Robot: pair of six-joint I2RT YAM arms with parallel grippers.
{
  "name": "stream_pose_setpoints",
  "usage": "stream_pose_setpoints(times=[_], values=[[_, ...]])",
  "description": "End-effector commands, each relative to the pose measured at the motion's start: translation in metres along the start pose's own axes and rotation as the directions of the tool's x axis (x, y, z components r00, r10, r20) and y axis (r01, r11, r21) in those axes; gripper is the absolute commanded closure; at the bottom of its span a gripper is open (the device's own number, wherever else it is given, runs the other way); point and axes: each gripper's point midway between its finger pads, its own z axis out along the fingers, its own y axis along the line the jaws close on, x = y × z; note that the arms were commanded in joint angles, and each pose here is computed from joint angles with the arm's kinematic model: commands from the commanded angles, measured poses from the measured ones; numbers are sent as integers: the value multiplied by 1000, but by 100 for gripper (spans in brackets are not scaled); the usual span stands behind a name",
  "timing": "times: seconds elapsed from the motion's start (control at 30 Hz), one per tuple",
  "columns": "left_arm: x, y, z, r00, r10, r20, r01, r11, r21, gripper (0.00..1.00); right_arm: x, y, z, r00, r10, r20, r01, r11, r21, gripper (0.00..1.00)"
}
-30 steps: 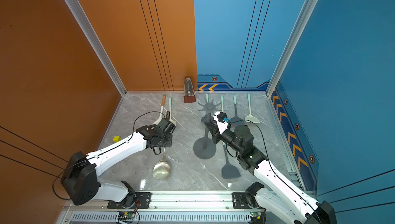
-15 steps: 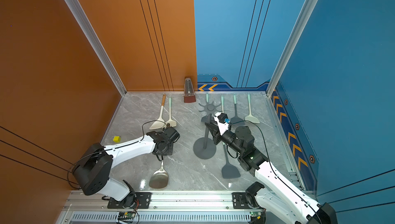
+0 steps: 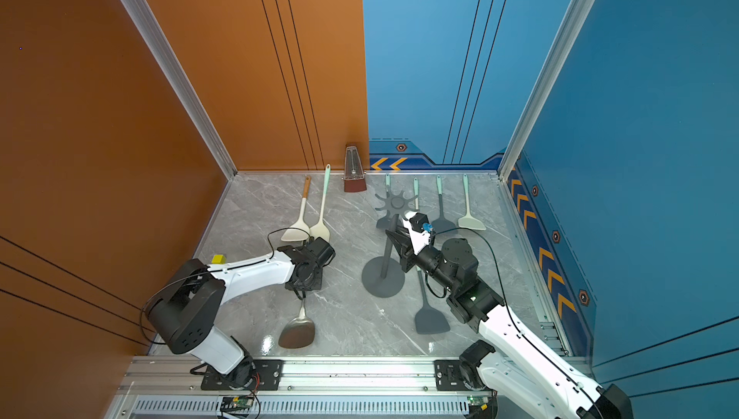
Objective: Take the spatula off the kitchen utensil rack
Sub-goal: Place the spatula at the center of the board.
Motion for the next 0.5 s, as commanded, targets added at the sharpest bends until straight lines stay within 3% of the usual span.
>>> stream_pose_setpoints(times=[0.0, 0.07, 0.2, 0.3, 0.47], values=[[-9, 4, 7, 1000, -7, 27, 7, 1000, -14, 80, 72, -6, -4, 968, 65, -243, -56, 997, 44, 100], [-17, 1, 0, 998, -6, 58, 6, 1000, 2, 68, 70, -6, -5, 969, 65, -240, -55, 997, 46, 100], [-28, -2, -14, 994, 0, 106, -2, 1000, 26, 55, 70, -6, -5, 968, 69, -240, -59, 997, 49, 100], [-31, -6, -23, 992, 1, 127, -7, 999, 50, 52, 69, -6, -4, 969, 70, -238, -60, 997, 48, 100], [-41, -12, -50, 977, -4, 212, -16, 996, 92, 28, 66, -6, -4, 970, 67, -232, -57, 997, 47, 100]])
